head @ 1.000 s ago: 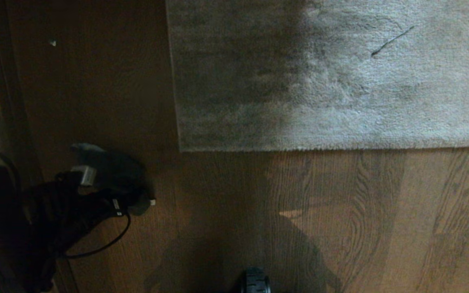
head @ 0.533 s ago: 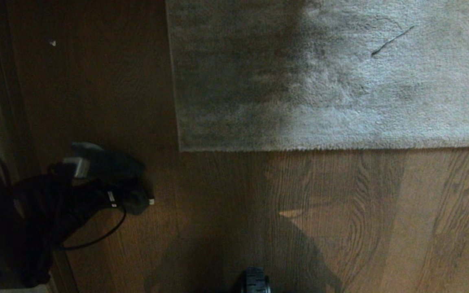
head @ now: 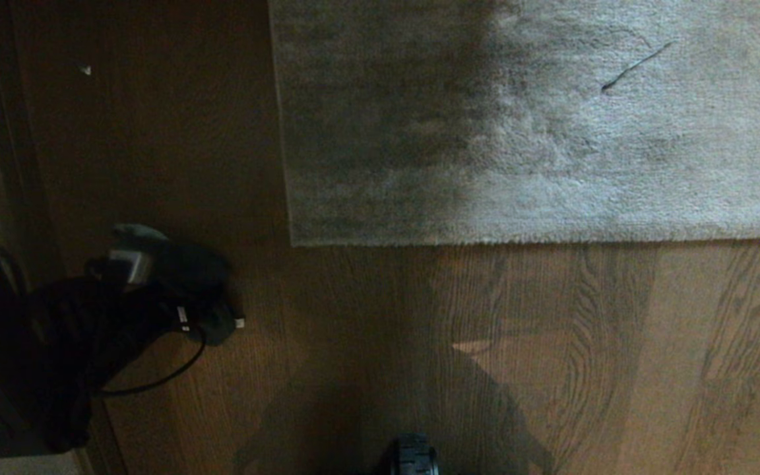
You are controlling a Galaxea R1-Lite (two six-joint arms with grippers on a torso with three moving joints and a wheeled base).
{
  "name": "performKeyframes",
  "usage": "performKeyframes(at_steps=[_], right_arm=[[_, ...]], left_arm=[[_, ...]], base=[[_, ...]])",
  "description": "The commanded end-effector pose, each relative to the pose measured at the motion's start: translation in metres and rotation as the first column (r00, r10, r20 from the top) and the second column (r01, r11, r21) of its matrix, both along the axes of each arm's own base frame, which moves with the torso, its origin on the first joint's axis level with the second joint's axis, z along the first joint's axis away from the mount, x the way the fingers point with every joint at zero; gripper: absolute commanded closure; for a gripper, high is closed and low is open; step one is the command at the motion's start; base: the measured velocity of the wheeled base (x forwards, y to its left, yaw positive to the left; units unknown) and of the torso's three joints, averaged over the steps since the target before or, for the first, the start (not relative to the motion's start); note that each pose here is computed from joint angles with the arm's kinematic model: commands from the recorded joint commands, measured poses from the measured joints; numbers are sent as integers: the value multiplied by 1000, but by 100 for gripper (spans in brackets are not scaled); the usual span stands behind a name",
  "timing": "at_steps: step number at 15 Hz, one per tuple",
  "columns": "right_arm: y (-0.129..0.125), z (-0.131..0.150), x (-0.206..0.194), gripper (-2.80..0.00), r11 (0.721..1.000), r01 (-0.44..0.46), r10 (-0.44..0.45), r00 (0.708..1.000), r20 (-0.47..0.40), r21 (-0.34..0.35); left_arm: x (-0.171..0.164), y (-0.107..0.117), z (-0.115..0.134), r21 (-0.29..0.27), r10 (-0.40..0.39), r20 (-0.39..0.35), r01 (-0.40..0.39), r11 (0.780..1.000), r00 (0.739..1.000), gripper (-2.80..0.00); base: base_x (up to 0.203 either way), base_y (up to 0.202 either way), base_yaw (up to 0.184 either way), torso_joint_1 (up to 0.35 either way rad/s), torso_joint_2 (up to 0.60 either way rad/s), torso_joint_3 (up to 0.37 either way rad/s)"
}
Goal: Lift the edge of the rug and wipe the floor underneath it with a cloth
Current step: Pick up the rag
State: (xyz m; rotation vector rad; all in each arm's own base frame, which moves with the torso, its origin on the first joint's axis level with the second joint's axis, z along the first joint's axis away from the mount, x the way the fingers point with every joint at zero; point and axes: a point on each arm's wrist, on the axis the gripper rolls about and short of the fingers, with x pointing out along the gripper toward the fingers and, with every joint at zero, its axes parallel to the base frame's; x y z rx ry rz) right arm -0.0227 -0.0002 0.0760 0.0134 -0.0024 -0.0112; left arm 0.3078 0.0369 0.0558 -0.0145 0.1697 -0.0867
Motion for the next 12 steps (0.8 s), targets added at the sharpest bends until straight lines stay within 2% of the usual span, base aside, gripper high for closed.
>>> performKeyframes(at_steps=[1,10,11,12], right_arm=[[0,0,0,0,1000,-1,1,1000,1,0],[0,0,0,0,1000,0,0,1000,1,0],[0,0,0,0,1000,-1,1,1000,1,0],[0,0,0,0,1000,0,0,1000,1,0]], left_arm=[[4,1,-1,8,0,30,-1,1000,1000,-280],[12,3,-4,13,1,45,-2,1000,999,-280],[12,3,-4,12,1,43,-2,1000,999,0],[12,2,-4,12,0,42,0,1000,999,0]], base=[[0,0,0,0,0,0],[0,0,0,0,0,0],[0,0,0,0,0,0],[0,0,0,0,0,0]])
